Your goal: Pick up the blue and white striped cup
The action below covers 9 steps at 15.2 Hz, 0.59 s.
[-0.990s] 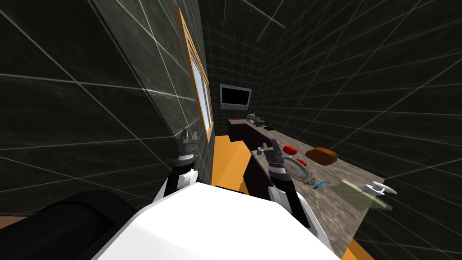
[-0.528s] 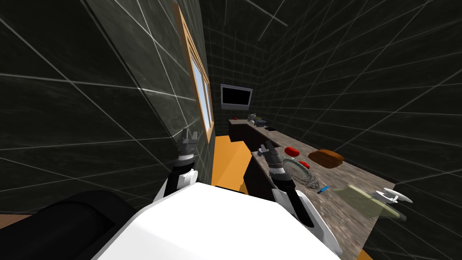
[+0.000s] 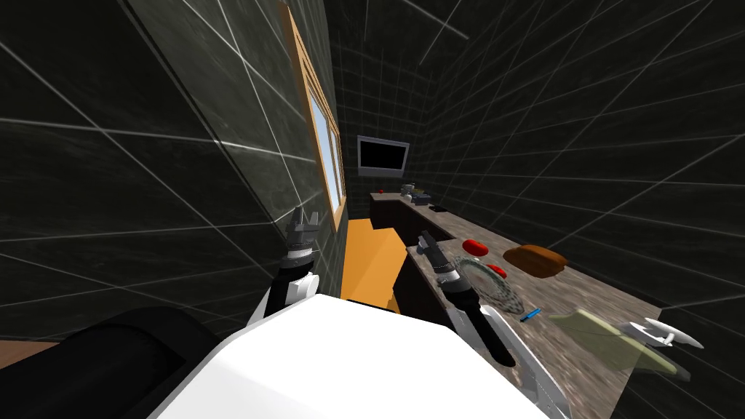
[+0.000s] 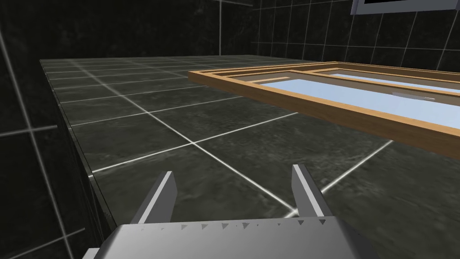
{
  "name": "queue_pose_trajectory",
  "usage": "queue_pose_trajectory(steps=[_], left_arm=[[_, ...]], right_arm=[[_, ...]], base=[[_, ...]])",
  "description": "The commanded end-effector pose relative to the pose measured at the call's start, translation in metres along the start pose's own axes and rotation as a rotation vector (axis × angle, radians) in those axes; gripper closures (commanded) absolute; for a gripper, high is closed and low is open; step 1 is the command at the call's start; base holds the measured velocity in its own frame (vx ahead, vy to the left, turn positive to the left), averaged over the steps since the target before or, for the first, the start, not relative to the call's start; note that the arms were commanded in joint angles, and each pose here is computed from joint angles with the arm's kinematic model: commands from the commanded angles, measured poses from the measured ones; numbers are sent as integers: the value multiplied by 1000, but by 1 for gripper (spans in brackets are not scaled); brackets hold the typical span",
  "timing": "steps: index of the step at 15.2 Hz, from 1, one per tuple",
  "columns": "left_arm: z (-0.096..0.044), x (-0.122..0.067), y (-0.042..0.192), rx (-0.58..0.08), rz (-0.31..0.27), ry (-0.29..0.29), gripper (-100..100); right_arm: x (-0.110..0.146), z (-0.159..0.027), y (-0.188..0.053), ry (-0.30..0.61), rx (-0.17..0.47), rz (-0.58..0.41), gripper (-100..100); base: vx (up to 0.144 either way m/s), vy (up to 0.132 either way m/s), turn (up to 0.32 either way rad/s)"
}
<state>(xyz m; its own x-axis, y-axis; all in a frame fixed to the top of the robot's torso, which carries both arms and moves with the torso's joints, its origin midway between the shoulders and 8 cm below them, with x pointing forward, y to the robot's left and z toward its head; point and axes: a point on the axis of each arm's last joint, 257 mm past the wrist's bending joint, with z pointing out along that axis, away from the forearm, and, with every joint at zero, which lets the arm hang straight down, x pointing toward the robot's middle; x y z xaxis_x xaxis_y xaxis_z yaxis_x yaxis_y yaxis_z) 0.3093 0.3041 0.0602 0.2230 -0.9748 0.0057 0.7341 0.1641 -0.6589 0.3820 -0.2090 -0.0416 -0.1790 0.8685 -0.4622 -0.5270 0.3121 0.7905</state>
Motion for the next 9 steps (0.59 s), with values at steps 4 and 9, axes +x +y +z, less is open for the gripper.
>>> queue_pose_trajectory(steps=[4,9], left_arm=[[0,0,0,0,0,0,0],[0,0,0,0,0,0,0]], right_arm=[[11,-7,-20,114,44,-103,-100],[17,-13,-31,207,68,-179,-100]], base=[[34,-16,43],[30,-10,40]])
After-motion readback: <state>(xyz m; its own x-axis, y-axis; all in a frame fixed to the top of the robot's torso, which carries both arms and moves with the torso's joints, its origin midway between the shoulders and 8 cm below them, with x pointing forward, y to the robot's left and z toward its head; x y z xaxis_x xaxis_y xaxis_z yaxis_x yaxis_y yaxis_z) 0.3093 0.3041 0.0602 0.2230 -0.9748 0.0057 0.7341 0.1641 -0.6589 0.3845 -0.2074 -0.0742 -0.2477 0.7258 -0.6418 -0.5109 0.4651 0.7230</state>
